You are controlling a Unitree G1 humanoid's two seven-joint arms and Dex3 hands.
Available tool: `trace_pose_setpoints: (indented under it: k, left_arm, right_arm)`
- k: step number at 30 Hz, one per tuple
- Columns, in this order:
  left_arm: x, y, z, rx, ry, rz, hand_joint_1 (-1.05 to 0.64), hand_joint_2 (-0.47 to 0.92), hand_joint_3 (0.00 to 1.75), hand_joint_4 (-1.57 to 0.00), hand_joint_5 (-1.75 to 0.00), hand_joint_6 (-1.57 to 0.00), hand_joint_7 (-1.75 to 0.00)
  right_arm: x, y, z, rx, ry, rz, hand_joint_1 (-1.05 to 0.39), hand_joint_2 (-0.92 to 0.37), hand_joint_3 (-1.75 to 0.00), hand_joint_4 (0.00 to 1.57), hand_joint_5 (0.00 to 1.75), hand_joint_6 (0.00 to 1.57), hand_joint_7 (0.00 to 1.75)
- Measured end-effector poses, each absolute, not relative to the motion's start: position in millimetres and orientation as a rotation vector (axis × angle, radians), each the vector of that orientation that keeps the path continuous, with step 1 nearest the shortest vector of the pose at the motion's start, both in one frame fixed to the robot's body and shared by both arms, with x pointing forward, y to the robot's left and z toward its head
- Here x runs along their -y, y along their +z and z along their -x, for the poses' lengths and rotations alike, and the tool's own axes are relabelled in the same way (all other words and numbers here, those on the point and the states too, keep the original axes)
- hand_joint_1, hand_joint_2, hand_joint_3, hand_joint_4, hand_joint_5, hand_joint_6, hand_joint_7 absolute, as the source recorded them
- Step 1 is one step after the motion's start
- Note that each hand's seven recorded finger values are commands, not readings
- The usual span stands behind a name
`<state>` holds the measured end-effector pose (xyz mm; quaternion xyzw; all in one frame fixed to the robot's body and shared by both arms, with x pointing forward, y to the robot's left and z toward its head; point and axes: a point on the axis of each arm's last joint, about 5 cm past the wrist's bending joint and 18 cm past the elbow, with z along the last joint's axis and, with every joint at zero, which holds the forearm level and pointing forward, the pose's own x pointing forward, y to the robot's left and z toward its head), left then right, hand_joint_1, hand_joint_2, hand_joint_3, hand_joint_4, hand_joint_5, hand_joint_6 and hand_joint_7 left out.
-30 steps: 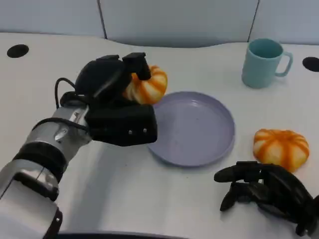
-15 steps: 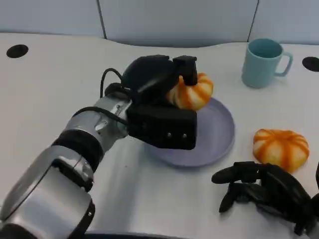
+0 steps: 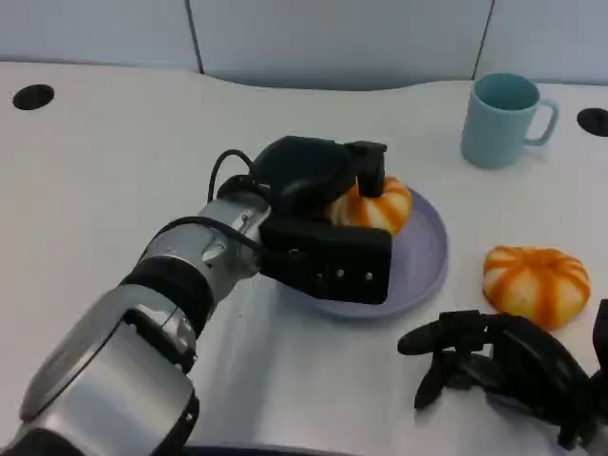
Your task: Grasp the bread from the table and place it into the plate.
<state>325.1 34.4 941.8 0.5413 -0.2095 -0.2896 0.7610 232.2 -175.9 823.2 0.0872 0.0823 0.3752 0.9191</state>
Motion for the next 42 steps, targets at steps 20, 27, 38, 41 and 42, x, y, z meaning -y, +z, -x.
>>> trace_pose_setpoints:
  k: [20, 27, 38, 41, 42]
  left_arm:
    - [-34, 945.8, -329, 0.358, -0.723, -1.355, -0.73, 0.91, 0.00, -0.06, -0.83, -0.51, -0.10]
    - [-34, 945.7, -329, 0.332, -0.741, -1.364, -0.76, 0.92, 0.01, 0.00, -0.85, -0.48, -0.06]
    - [-43, 953.7, -334, 0.354, -0.722, -1.312, -0.79, 0.92, 0.06, 0.00, -0.91, -0.50, -0.07]
    - [-52, 960.7, -337, 0.370, -0.701, -1.231, -0.78, 0.92, 0.10, 0.00, -0.95, -0.48, -0.07]
    - [-56, 963.3, -338, 0.379, -0.697, -1.191, -0.77, 0.92, 0.10, 0.00, -0.95, -0.48, -0.07]
  right_arm:
    - [177, 820.1, -229, -0.146, 0.765, -0.177, -0.45, -0.92, -0.11, 0.69, 1.08, 0.79, 0.49]
    - [177, 819.4, -228, -0.144, 0.756, -0.186, -0.45, -0.92, -0.09, 0.72, 1.07, 0.82, 0.50]
    - [176, 819.4, -228, -0.136, 0.758, -0.168, -0.48, -0.92, -0.12, 0.71, 1.06, 0.80, 0.51]
    - [176, 818.3, -228, -0.134, 0.759, -0.161, -0.46, -0.92, -0.10, 0.71, 1.05, 0.81, 0.51]
    - [176, 818.1, -228, -0.136, 0.760, -0.163, -0.46, -0.92, -0.10, 0.72, 1.05, 0.81, 0.51]
